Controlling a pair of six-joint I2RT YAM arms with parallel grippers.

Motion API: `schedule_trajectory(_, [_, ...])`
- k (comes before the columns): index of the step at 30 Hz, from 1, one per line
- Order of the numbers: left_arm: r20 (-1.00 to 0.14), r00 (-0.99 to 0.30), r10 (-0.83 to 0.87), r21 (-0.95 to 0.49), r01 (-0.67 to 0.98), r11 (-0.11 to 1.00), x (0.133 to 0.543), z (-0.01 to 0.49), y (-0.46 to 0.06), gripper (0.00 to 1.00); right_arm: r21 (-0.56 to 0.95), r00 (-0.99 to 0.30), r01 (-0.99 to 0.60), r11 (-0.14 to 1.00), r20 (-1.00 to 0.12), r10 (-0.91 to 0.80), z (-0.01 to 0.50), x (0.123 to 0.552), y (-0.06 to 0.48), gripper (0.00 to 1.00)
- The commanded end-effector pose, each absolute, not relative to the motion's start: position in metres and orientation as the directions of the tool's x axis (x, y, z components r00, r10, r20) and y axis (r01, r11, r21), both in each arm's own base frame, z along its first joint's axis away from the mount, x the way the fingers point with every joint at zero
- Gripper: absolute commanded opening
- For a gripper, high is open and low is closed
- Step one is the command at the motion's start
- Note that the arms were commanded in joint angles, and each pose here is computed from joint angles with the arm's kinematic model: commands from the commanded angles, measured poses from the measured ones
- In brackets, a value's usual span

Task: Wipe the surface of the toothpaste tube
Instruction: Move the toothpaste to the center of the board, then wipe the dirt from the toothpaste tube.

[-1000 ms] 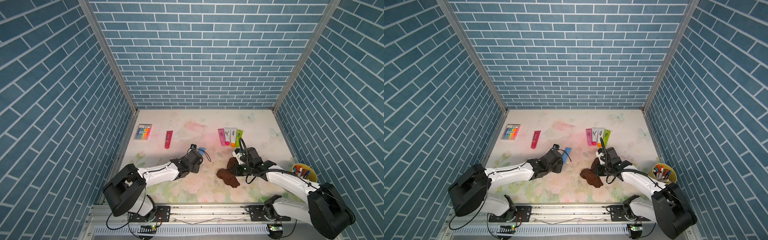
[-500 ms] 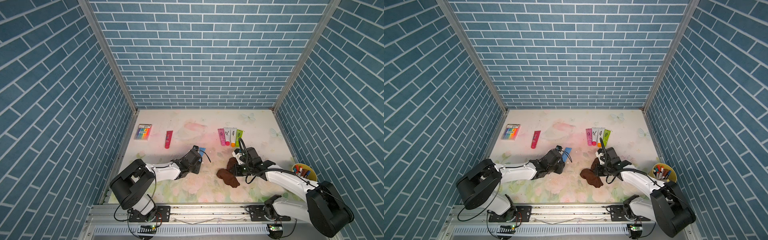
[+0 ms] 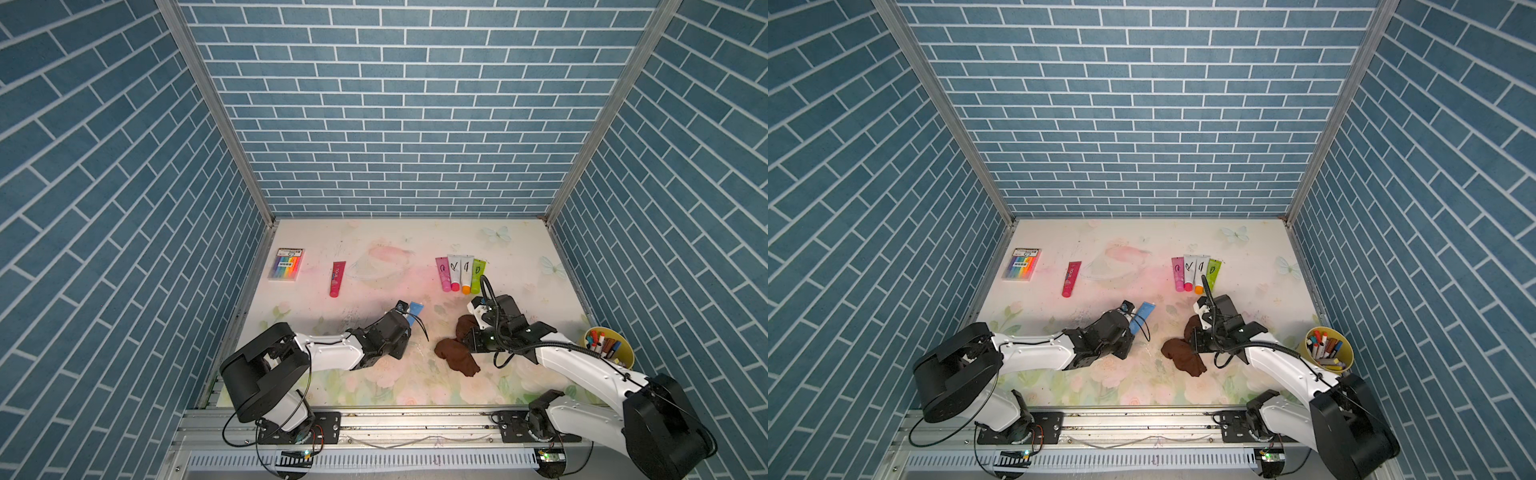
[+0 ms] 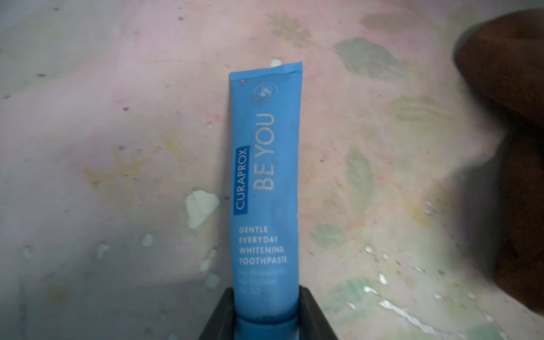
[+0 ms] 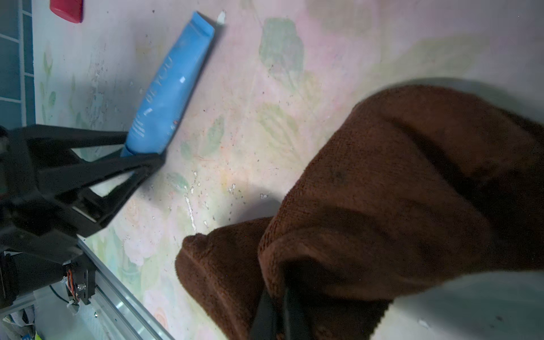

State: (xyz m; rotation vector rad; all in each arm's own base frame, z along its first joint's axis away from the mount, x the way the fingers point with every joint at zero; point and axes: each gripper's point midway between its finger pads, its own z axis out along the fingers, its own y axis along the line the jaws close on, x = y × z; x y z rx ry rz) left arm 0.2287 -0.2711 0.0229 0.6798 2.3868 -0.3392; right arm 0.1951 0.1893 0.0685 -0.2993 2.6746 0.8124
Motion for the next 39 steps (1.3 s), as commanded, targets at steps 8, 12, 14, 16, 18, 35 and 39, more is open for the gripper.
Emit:
schedule_trajectory(8, [-0.693, -0.552, 0.464, -0.037, 0.67, 0.741, 0.206, 0.041, -0.291, 0.55, 0.373, -0.881, -0.367, 0.852, -0.433, -0.19, 0.107, 0.228, 0.198, 0.0])
schedule_trajectory(12, [-0.689, -0.571, 0.446, -0.059, 0.658, 0.751, 0.199, 0.038, -0.284, 0.61, 0.344, -0.866, -0.405, 0.847, -0.443, -0.235, 0.113, 0.237, 0.214, 0.0])
schedule_trajectory(14, [-0.694, -0.573, 0.435, -0.078, 0.661, 0.746, 0.198, 0.04, -0.287, 0.61, 0.327, -0.859, -0.434, 0.84, -0.433, -0.275, 0.113, 0.238, 0.224, 0.0])
schedule_trajectory(16, [-0.69, -0.576, 0.438, -0.087, 0.667, 0.74, 0.196, 0.038, -0.289, 0.6, 0.294, -0.849, -0.463, 0.836, -0.417, -0.323, 0.11, 0.24, 0.235, 0.0])
schedule_trajectory(18, [-0.681, -0.585, 0.44, -0.097, 0.668, 0.738, 0.194, 0.034, -0.29, 0.6, 0.265, -0.845, -0.476, 0.838, -0.401, -0.353, 0.104, 0.242, 0.242, 0.0])
schedule_trajectory(35, [-0.624, -0.616, 0.481, -0.085, 0.666, 0.741, 0.185, 0.006, -0.289, 0.17, 0.354, -0.881, -0.458, 0.815, -0.304, -0.362, 0.037, 0.241, 0.278, 0.0])
schedule_trajectory(39, [-0.63, -0.611, 0.478, -0.082, 0.665, 0.742, 0.186, 0.008, -0.289, 0.14, 0.388, -0.895, -0.442, 0.809, -0.25, -0.369, 0.015, 0.228, 0.282, 0.0])
